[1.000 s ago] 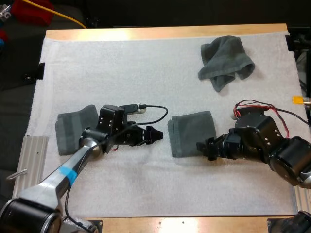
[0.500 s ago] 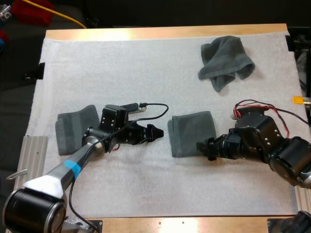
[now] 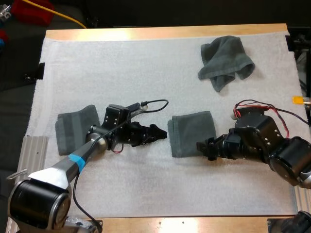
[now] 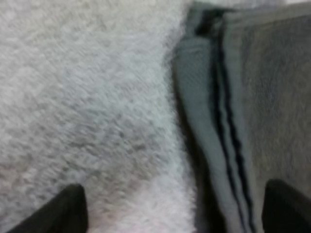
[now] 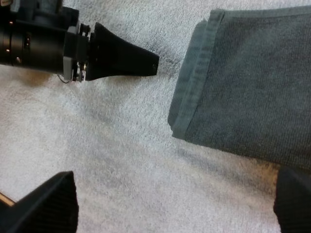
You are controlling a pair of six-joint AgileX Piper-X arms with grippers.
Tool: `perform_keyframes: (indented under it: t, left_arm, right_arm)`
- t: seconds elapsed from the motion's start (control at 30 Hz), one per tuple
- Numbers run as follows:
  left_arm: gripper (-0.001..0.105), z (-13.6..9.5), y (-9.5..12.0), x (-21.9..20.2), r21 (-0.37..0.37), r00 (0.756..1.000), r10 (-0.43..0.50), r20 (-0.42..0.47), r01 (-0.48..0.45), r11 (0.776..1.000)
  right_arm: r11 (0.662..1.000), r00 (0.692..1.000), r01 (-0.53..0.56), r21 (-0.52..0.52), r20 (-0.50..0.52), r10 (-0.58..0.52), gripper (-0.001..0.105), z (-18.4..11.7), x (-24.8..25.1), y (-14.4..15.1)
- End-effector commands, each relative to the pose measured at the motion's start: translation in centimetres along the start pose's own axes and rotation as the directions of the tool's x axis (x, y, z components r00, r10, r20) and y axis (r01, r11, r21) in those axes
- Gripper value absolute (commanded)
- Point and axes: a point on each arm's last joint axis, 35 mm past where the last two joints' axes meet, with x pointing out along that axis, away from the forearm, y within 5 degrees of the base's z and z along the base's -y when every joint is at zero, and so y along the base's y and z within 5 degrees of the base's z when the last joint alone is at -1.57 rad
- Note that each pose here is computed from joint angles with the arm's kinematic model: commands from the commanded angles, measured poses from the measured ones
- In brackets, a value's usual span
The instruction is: Pick towel from pile, fold and stack
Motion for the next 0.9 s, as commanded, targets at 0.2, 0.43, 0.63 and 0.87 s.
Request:
perform_keyframes:
  t: [0.2,0.43,0.63,0.87]
  left_arm:
    - [0.071,-0.9,-1.4,1.4,-0.018,0.999,0.001,-0.047,-0.002,1.0]
    - [0.071,-1.0,-2.2,3.1,-0.04,0.993,0.015,-0.121,-0.02,0.999]
    - [0.071,-0.8,-3.9,4.7,-0.024,0.984,0.034,-0.176,-0.039,0.999]
    - [0.071,-0.7,-5.1,5.8,-0.011,0.978,0.025,-0.208,-0.028,1.0]
  right_arm:
    - [1.0,1.0,-0.001,-0.012,0.001,0.001,0.079,0.0,-0.2,0.1]
    - [1.0,1.0,-0.001,-0.012,0.001,0.001,0.079,0.0,-0.2,0.1]
    - [1.0,1.0,-0.017,-0.012,-0.002,0.017,0.079,0.0,-0.3,0.1]
    - [1.0,1.0,-0.02,-0.012,-0.003,0.02,0.079,0.0,-0.3,0.1]
